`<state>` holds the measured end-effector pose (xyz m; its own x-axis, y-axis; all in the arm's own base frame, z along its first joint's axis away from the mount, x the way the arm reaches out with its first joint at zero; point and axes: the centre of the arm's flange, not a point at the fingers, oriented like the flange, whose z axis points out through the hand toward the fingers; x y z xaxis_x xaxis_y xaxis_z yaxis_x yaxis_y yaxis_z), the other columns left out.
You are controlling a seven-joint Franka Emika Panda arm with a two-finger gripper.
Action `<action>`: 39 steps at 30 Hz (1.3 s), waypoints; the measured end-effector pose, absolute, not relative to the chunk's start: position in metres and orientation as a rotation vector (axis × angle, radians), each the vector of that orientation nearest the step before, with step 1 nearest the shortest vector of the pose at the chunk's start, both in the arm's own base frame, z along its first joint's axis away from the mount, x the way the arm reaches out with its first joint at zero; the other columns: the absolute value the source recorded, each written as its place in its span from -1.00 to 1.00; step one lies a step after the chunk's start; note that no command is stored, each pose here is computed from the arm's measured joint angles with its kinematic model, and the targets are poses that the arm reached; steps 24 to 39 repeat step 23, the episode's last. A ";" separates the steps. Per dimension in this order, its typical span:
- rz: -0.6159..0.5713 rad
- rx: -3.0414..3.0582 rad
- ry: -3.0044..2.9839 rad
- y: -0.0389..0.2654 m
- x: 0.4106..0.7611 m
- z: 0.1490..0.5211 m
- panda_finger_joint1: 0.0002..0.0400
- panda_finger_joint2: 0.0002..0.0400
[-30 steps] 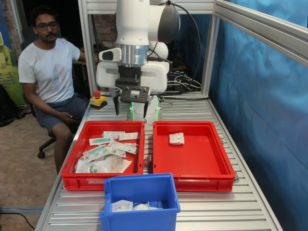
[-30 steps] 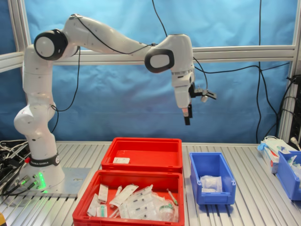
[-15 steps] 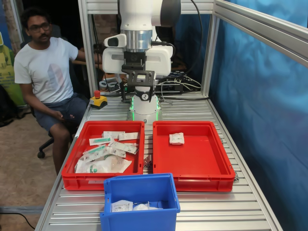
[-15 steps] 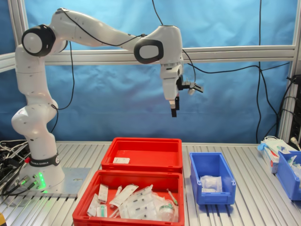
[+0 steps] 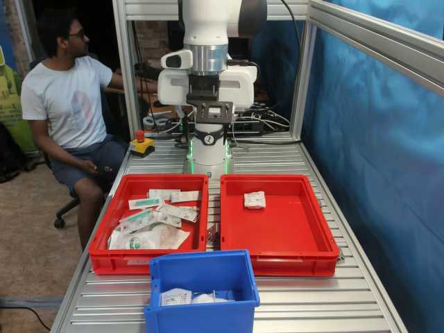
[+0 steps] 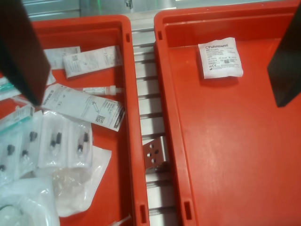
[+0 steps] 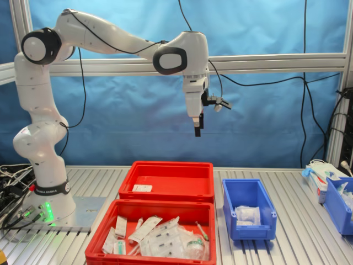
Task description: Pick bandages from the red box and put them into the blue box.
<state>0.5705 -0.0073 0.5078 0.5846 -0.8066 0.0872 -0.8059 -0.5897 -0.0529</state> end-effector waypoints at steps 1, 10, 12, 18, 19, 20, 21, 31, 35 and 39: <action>-0.158 -2.791 1.418 -0.007 0.570 0.507 1.00 1.00; -0.141 -2.801 1.411 -0.003 0.568 0.502 1.00 1.00; -0.136 -2.803 1.411 -0.003 0.568 0.500 1.00 1.00; -0.123 -2.808 1.413 -0.002 0.566 0.495 1.00 1.00; -0.122 -2.808 1.413 -0.002 0.566 0.495 1.00 1.00; -0.122 -2.808 1.413 -0.002 0.566 0.495 1.00 1.00; -0.122 -2.808 1.413 -0.002 0.566 0.495 1.00 1.00; -0.121 -2.808 1.413 -0.002 0.566 0.495 1.00 1.00; -0.121 -2.808 1.413 -0.002 0.566 0.495 1.00 1.00; -0.121 -2.808 1.413 -0.002 0.566 0.495 1.00 1.00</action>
